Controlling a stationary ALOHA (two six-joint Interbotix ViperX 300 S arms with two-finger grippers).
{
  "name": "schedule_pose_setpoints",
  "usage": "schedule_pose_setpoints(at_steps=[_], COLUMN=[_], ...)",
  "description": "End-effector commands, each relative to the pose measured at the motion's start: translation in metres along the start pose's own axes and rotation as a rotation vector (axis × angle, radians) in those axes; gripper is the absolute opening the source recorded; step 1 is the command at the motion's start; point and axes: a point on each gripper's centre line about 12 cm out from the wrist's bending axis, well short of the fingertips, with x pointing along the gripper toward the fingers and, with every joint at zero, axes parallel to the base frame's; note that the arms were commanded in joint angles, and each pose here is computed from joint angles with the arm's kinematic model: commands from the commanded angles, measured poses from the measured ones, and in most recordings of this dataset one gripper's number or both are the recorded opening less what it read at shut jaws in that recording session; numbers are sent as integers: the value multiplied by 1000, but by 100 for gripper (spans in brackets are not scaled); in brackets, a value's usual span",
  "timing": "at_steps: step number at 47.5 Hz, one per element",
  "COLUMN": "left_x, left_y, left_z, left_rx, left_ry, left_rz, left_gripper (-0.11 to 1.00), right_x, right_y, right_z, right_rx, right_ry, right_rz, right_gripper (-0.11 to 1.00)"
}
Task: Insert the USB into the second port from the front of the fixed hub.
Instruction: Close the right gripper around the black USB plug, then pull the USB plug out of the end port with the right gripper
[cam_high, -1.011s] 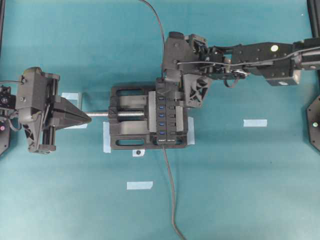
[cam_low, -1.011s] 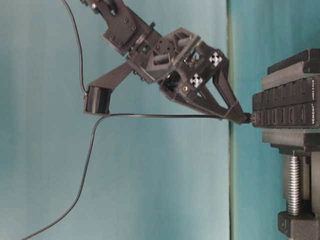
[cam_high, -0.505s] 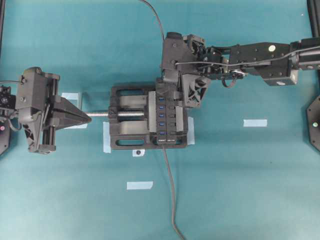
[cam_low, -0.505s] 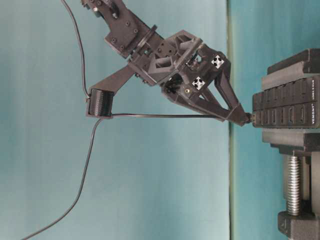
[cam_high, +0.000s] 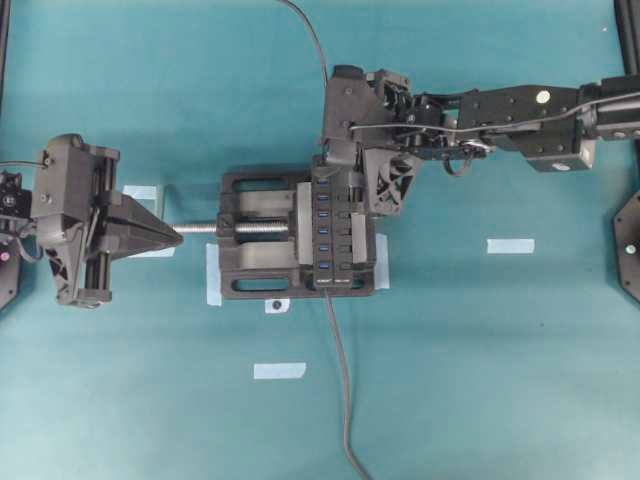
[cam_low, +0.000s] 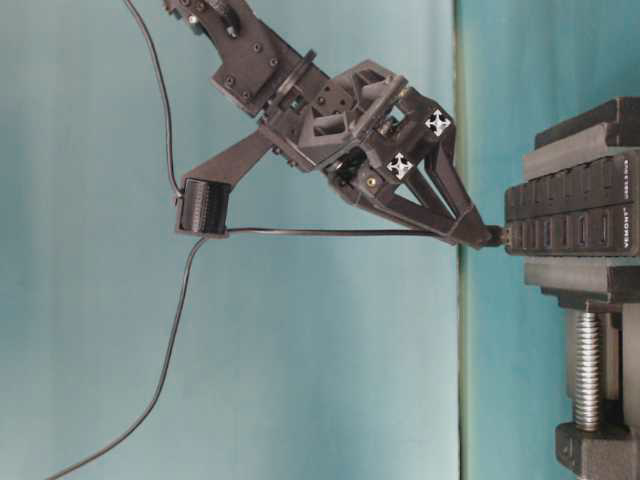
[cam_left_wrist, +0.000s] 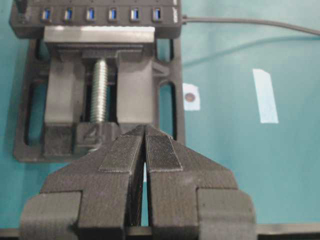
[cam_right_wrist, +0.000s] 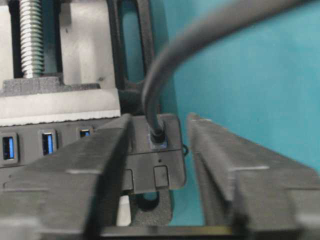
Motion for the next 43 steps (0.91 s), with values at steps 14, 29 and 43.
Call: schedule_pose_setpoints(at_steps=[14,29,43], left_x=[-1,-1,-1], left_y=[0,0,0], left_z=[12,12,13], left_rx=[0,0,0], left_ry=[-34,-34,-35], left_rz=[-1,-1,-1], left_gripper=[0,0,0], right_x=[-6,-6,-7], right_y=[1,1,0], right_z=[12,12,12], right_rx=[-9,-6,-1], right_ry=[-23,-23,-25], right_rz=[0,0,-1], right_gripper=[11,7,7])
